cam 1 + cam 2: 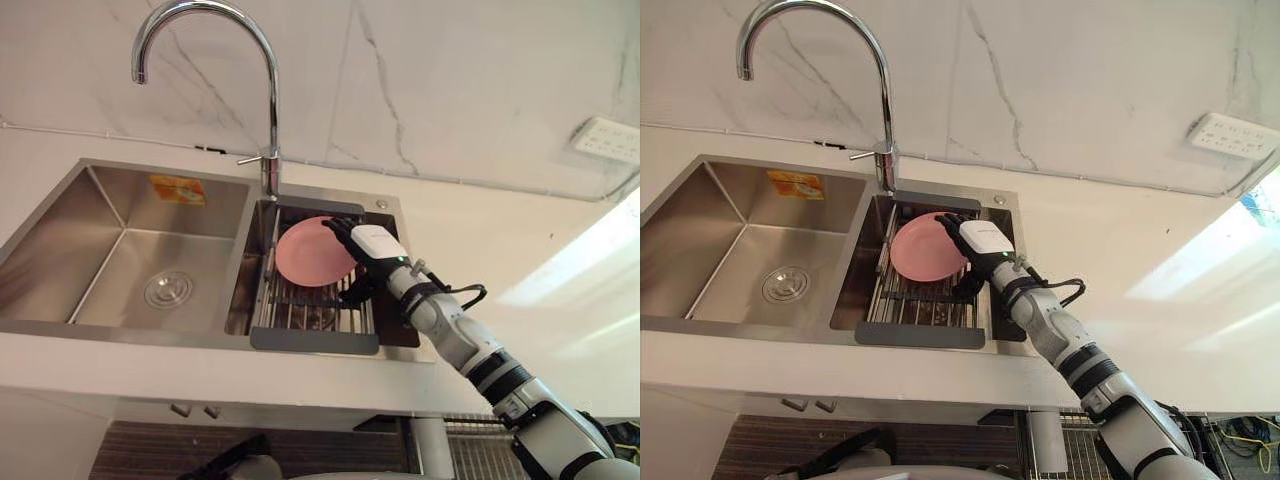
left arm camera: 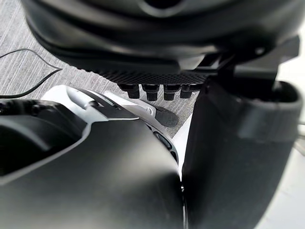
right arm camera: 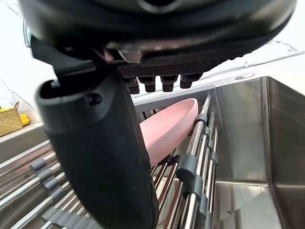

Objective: Walk over to the sink, pick up the cup, carry it to the dishwasher, place the cup inside the dishwasher, then close the dishwasher door

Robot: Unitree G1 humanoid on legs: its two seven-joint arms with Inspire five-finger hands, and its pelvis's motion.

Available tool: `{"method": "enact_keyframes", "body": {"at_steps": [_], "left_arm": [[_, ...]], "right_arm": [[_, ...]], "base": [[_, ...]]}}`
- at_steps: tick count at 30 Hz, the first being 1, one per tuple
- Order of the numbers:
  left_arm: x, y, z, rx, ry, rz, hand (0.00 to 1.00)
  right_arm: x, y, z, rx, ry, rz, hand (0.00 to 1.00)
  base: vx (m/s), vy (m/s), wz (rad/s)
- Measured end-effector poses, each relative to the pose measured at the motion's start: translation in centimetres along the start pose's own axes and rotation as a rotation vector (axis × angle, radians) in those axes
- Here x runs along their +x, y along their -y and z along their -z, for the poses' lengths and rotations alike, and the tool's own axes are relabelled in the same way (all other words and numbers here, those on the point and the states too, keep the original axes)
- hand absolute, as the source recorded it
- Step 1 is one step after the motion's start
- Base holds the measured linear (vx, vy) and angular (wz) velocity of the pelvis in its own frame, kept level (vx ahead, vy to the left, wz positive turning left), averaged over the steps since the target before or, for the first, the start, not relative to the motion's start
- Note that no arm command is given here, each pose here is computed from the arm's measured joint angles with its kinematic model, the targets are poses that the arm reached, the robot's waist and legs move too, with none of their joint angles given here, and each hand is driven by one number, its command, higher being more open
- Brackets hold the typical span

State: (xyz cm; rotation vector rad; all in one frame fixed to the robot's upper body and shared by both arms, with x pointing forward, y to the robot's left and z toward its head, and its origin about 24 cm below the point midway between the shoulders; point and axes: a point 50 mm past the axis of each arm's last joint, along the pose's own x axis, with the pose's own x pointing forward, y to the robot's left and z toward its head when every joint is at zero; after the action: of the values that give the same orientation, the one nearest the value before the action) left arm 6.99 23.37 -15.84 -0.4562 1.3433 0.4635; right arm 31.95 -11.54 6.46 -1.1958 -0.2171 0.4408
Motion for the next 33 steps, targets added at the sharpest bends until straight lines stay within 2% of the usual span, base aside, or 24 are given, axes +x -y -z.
{"method": "enact_keyframes", "body": {"at_steps": [12,32,33], "left_arm": [[0.0,0.1,0.1,0.041,-0.002,0.011,1.00],[0.0,0.0,-0.2,0.107,0.025,0.008,1.00],[0.0,0.0,-0.2,0.109,0.026,0.007,1.00]], "right_arm": [[0.0,-0.5,1.3,-0.008,-0.050,-0.018,1.00],[1.3,0.0,0.9,-0.207,0.036,-0.021,1.00],[1.3,0.0,1.0,-0.210,0.032,-0.018,0.00]], "base": [[0.00,-0.003,0.02],[0.01,-0.020,0.06],[0.00,0.000,0.00]]}}
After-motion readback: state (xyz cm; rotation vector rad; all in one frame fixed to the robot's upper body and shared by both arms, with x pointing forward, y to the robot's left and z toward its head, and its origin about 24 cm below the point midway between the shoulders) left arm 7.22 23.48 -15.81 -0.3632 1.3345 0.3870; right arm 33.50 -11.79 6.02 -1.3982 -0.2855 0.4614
